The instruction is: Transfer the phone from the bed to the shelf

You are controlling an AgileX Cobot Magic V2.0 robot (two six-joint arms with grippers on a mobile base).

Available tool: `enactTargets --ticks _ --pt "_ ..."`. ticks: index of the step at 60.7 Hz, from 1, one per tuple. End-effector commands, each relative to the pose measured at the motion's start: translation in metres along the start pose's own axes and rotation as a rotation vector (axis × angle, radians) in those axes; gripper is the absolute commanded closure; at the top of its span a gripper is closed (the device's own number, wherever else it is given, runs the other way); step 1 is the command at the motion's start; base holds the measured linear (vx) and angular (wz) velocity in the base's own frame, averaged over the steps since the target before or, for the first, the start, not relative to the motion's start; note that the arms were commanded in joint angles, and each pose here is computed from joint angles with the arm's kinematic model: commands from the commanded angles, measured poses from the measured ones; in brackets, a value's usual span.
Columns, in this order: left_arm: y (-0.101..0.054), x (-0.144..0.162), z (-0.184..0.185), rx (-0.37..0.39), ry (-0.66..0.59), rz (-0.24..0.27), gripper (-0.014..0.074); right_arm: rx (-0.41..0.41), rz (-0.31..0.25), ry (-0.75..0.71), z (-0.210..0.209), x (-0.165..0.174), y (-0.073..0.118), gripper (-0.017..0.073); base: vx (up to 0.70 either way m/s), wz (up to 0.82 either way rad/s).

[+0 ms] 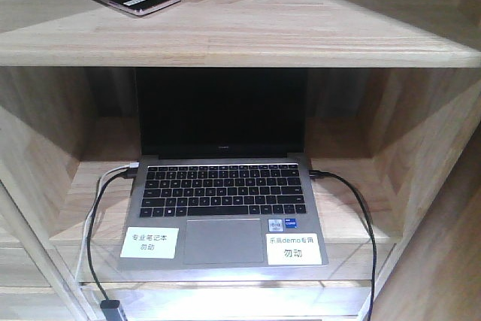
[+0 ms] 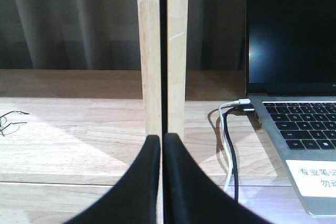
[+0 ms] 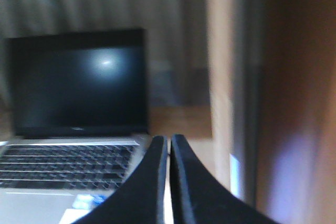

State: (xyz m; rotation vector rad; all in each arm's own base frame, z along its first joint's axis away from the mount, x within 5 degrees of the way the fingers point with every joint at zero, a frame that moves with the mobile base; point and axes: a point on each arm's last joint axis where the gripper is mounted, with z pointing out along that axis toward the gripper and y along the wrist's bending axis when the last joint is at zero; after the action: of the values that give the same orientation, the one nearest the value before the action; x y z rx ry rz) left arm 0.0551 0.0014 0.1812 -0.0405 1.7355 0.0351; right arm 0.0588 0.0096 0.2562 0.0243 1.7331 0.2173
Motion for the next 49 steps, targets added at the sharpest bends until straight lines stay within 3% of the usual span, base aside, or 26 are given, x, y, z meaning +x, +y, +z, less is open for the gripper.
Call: enactTargets --ticks 1,19,40,49 --pt "0.001 -0.006 0.000 -0.004 -0.077 -0.012 0.0593 0.019 0.021 -0.085 0.001 0.005 -0.004 0.0564 0.00 0.00" --pt "0.001 -0.006 0.000 -0.004 -0.077 -0.012 0.0593 0.024 0.044 -0.210 0.007 0.054 -0.014 0.0564 0.00 0.00" --pt "0.001 -0.006 0.000 -0.004 -0.076 -0.012 0.0593 0.040 -0.113 -0.178 0.006 0.057 -0.014 0.0564 0.00 0.00" --pt "0.001 -0.006 0.000 -0.004 -0.076 -0.012 0.0593 0.043 -0.133 -0.149 0.007 0.060 -0.014 0.0564 0.00 0.00"
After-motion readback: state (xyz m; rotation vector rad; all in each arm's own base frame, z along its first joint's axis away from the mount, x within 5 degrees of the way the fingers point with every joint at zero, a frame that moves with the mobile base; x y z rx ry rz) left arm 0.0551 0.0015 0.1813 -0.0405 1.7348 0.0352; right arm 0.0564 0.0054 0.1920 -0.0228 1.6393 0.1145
